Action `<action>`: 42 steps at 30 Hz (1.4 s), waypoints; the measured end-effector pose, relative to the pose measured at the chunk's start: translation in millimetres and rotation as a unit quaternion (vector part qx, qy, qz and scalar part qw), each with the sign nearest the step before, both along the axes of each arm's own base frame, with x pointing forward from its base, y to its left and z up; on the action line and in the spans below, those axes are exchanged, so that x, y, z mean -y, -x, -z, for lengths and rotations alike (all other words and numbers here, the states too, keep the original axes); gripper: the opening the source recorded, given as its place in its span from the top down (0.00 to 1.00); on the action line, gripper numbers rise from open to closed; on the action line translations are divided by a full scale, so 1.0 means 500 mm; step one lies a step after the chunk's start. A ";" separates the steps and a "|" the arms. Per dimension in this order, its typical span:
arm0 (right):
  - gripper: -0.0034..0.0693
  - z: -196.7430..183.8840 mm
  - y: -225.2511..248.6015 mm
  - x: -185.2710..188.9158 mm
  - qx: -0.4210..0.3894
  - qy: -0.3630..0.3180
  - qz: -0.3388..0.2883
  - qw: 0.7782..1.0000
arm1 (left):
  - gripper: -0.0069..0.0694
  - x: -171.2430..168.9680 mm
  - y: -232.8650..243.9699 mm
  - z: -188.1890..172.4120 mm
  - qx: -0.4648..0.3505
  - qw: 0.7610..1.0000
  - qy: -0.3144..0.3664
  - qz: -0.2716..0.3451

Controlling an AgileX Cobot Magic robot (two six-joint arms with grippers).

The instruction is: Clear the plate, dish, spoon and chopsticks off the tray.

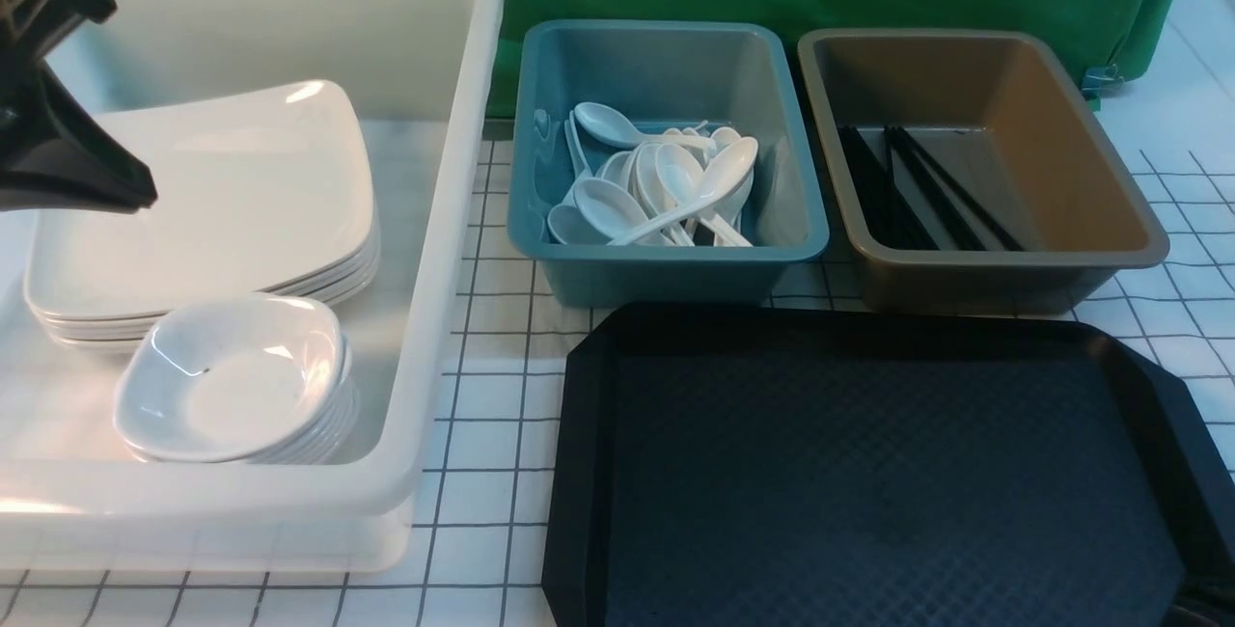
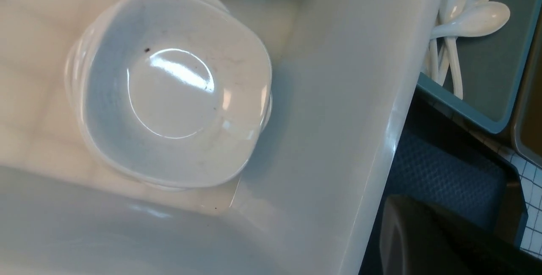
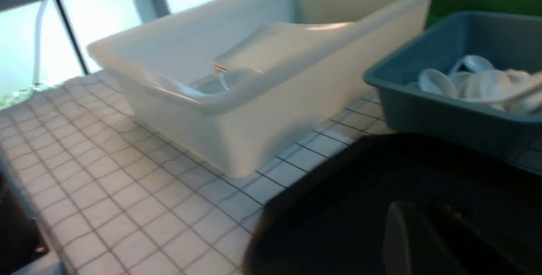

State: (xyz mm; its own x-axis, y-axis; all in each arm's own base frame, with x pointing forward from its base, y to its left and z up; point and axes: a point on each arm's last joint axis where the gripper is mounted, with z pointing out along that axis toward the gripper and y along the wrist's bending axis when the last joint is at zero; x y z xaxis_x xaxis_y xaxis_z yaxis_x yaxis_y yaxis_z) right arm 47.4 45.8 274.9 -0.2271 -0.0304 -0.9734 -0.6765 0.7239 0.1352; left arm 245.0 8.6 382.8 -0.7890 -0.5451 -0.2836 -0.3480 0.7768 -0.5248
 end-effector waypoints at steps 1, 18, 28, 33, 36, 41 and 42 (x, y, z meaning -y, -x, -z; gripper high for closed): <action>0.79 0.024 -0.003 0.010 -0.005 0.005 0.037 0.999 | 0.90 0.000 0.000 0.000 0.003 1.000 -0.005 0.008; 0.75 0.183 -0.011 0.072 -0.051 0.029 0.287 0.956 | 0.90 -0.007 0.009 -0.004 0.039 0.990 -0.091 0.098; 0.71 0.181 -0.011 0.075 -0.040 0.021 0.296 0.954 | 0.90 0.012 0.107 -0.061 0.116 0.979 -0.126 0.114; 0.69 0.181 -0.011 0.076 -0.040 0.021 0.301 0.953 | 0.90 0.020 0.149 -0.055 0.124 0.977 -0.129 0.114; 0.67 0.181 -0.012 0.083 -0.041 0.020 0.333 0.942 | 0.90 0.025 0.175 -0.054 0.134 0.976 -0.132 0.113; 0.65 0.181 -0.013 0.095 -0.042 0.017 0.384 0.922 | 0.90 0.028 0.193 -0.060 0.146 0.974 -0.135 0.112; 0.65 0.181 -0.013 0.096 -0.042 0.017 0.388 0.921 | 0.90 0.029 0.194 -0.061 0.147 0.973 -0.134 0.113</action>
State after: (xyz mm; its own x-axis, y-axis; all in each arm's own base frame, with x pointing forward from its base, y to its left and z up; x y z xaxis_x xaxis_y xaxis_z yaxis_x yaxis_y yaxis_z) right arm 53.7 -2.1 184.4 -0.2675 0.1426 -0.9530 0.0576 0.9896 0.1319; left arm 148.1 -6.1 413.1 -0.7431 -0.2418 -0.6240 -0.0169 0.9389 -0.3436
